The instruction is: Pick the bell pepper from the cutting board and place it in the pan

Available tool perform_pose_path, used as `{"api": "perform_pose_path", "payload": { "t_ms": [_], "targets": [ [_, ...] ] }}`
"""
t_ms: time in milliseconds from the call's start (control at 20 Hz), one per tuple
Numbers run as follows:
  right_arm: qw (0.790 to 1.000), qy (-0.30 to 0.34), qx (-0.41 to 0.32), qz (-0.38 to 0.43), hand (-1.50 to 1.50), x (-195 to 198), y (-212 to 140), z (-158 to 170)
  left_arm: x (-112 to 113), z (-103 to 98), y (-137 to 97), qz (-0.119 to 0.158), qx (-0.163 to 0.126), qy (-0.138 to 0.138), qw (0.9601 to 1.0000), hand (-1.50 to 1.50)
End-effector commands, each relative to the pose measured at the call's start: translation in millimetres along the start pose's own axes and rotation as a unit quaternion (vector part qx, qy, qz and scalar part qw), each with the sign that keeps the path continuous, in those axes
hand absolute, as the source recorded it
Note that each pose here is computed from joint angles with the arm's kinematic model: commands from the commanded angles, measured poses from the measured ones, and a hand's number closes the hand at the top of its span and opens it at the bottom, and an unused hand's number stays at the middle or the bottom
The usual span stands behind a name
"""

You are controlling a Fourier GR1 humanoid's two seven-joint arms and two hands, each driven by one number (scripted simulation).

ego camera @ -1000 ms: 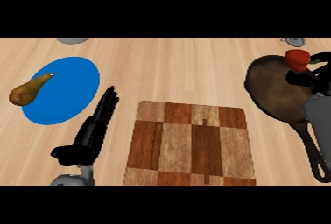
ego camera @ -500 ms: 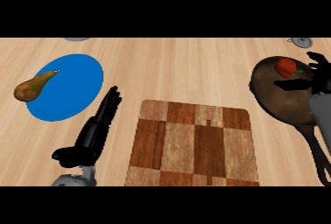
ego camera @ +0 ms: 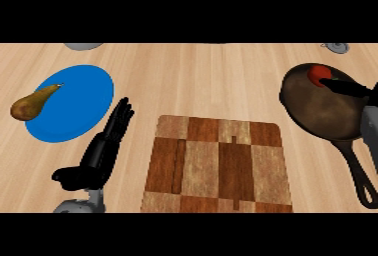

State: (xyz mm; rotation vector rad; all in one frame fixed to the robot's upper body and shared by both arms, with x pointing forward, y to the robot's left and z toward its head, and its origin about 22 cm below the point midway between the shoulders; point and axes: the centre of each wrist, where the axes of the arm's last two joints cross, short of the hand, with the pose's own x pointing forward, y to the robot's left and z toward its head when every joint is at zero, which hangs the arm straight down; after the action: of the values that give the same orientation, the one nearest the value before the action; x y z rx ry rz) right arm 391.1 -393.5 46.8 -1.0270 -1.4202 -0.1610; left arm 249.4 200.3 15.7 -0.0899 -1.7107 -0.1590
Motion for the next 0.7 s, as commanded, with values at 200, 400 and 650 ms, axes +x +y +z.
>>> {"api": "perform_pose_path", "payload": {
  "t_ms": [200, 400, 650],
  "targets": [
    [0.991, 0.004, 0.030, -0.132, -1.50, -51.2, -35.1, 12.9, -16.0, 13.4, -5.8, -0.005, 0.024, 0.008, 0.9997, 0.00],
    [0.981, -0.020, 0.108, -0.161, -1.50, -59.7, -68.8, 7.1, -18.2, 20.2, 9.1, 0.002, 0.022, 0.017, 0.9996, 0.00],
    [0.975, -0.045, 0.129, -0.175, -1.50, -85.7, -78.6, 45.0, -7.5, 14.4, 2.9, 0.006, 0.017, 0.018, 0.9997, 0.00]
  ]
}}
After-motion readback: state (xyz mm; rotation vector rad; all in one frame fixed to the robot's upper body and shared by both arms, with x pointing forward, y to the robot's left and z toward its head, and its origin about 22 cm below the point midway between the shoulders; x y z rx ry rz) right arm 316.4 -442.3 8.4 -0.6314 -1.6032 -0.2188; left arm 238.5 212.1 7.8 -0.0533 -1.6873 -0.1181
